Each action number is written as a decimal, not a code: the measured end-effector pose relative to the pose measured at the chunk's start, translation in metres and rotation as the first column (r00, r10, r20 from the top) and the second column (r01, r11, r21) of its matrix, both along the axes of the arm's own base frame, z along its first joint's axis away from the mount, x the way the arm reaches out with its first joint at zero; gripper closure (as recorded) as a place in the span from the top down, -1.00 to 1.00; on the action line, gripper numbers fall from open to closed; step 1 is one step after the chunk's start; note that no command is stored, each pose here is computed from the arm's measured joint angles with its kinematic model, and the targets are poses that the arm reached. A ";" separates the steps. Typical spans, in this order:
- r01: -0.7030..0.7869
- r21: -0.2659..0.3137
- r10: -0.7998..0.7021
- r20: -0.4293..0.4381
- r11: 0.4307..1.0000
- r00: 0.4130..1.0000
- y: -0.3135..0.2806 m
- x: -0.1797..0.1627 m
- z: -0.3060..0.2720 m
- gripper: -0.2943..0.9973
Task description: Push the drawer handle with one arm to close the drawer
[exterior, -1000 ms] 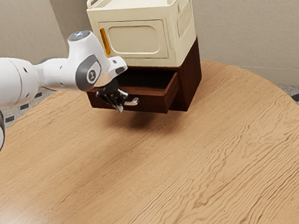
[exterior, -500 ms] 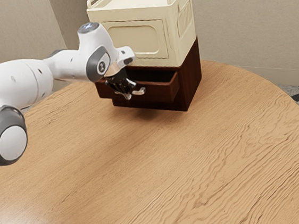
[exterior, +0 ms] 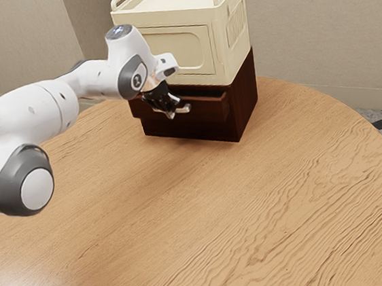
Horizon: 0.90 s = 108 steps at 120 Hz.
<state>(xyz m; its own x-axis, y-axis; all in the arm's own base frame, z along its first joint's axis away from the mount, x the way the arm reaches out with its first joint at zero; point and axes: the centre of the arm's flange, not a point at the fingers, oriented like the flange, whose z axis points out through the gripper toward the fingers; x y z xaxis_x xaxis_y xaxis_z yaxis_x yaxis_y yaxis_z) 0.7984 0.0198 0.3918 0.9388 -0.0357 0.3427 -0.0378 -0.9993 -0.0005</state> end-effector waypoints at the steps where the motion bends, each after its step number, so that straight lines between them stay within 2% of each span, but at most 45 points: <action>1: 0.000 0.000 0.000 0.001 1.000 1.000 0.000 0.001 0.000 -0.67; 108: 0.060 0.008 -0.061 0.124 0.998 0.990 0.007 0.034 -0.013 -0.67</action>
